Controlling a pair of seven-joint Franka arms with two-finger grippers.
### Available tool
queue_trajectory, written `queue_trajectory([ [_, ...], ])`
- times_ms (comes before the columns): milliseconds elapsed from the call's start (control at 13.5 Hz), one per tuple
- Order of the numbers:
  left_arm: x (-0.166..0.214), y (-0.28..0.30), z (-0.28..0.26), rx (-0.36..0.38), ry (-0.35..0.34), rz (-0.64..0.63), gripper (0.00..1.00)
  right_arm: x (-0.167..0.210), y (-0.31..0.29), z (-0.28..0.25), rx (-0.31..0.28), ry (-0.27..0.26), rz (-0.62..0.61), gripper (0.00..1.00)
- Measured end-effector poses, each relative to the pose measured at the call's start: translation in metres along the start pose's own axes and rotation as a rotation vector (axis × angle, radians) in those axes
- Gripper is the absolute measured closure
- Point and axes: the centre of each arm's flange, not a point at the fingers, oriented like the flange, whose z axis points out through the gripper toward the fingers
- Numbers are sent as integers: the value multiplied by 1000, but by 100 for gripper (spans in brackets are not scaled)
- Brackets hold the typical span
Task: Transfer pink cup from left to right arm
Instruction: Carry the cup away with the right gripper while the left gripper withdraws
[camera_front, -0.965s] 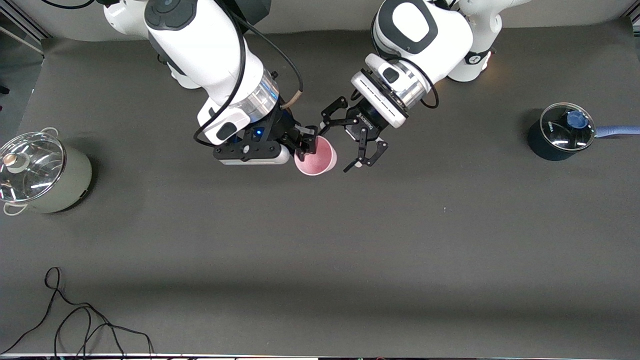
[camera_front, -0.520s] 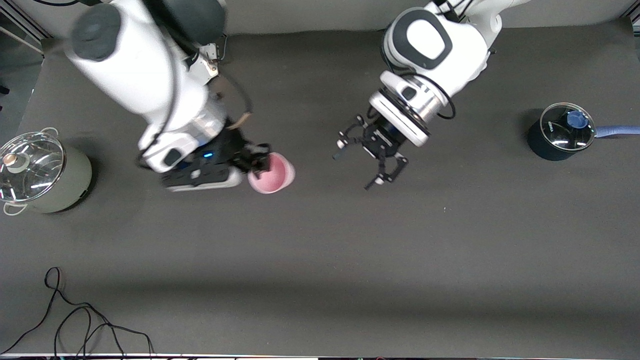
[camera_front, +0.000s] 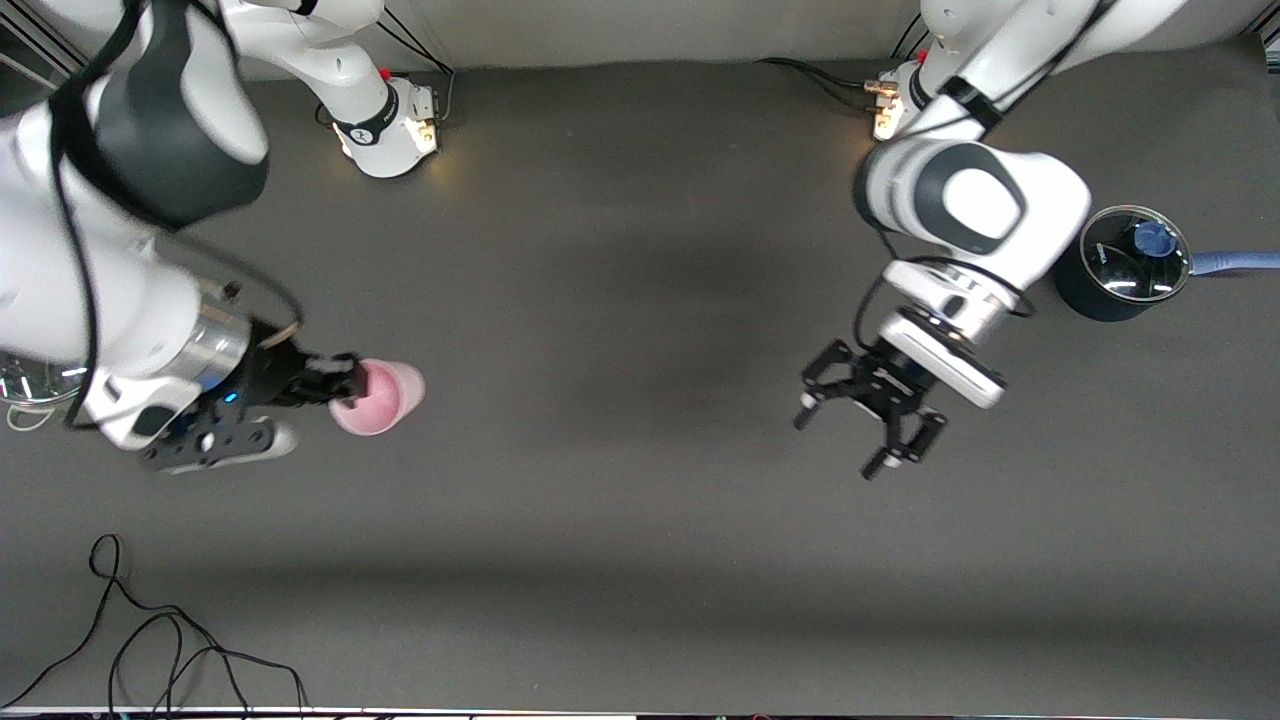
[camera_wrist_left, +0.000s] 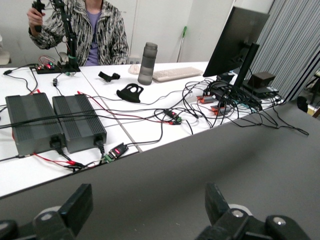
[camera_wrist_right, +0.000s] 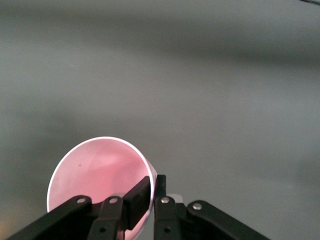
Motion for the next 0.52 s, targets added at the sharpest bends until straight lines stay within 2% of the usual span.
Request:
queue_trajectory([
  [148, -5, -41, -12, -54, 26, 7, 0, 8, 47, 34, -15, 1, 13, 92],
  [520, -22, -115, -49, -213, 37, 94, 0, -1, 98, 170, -54, 86, -16, 92],
])
